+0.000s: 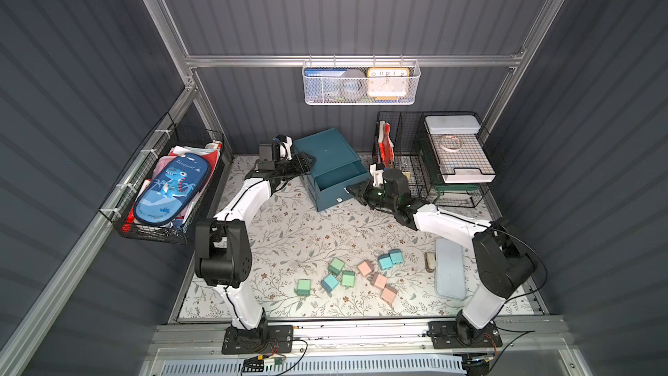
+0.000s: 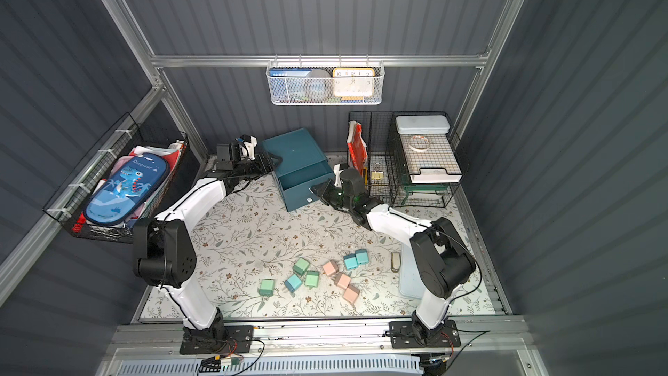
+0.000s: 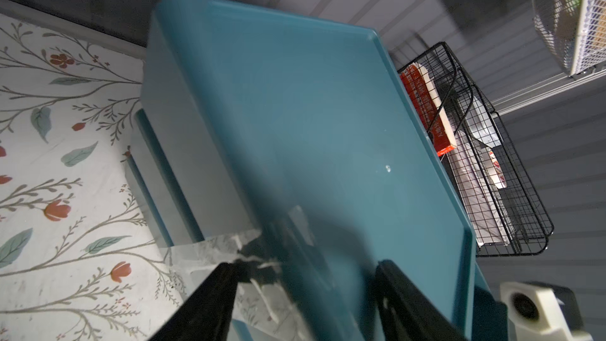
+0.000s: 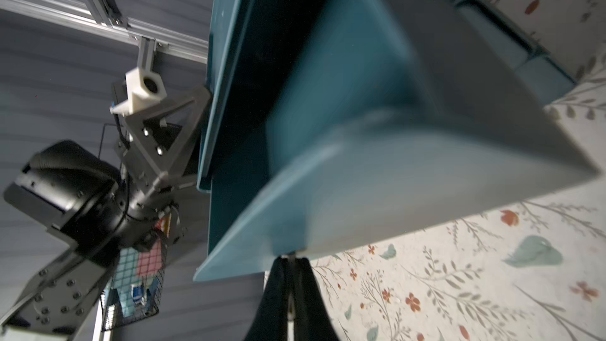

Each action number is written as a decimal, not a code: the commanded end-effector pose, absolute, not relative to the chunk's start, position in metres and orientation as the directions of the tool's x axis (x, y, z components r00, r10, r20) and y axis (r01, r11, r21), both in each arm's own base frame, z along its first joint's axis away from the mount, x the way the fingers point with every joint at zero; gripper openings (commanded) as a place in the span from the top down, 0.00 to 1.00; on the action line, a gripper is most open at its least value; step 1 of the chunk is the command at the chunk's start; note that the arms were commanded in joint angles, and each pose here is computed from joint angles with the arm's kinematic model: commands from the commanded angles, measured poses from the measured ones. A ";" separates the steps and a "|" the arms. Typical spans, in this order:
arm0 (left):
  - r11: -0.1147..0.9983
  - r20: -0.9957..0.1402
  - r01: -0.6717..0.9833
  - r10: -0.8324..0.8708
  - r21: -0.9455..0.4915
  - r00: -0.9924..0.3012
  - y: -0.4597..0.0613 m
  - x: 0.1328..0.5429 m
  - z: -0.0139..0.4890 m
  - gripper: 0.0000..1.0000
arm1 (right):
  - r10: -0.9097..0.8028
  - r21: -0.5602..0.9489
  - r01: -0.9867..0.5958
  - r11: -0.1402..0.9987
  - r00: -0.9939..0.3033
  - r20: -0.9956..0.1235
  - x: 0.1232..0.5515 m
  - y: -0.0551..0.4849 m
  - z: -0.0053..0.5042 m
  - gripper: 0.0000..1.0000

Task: Place the plugs into the drawer by color
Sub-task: Open the drawer in the storage box.

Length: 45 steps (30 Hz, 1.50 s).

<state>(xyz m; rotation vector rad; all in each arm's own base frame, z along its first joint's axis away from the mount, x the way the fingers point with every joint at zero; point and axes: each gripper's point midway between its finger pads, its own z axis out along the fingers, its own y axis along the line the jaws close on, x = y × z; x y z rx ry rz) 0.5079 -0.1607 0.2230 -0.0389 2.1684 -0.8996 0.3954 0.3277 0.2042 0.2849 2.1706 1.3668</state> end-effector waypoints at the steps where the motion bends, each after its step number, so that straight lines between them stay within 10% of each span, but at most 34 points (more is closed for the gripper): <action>1: 0.749 -0.643 0.233 -0.314 -0.620 -0.699 -0.160 0.513 0.225 0.29 | 0.364 0.816 -0.152 0.558 -0.838 -0.406 0.366 0.326 0.191 1.00; 19: 0.760 -0.651 0.232 -0.308 -0.607 -0.694 -0.158 0.508 0.225 0.28 | 0.252 0.697 -0.212 0.685 -0.828 -0.500 0.327 0.319 0.179 1.00; 33: 0.755 -0.665 0.255 -0.301 -0.604 -0.683 -0.159 0.504 0.236 0.27 | 0.097 0.527 -0.386 0.757 -0.732 -0.674 0.315 0.295 0.246 0.63; 45: 0.725 -0.646 0.256 -0.326 -0.639 -0.690 -0.163 0.500 0.230 0.25 | 0.117 0.419 -0.370 0.829 -0.618 -0.777 0.431 0.256 0.284 0.57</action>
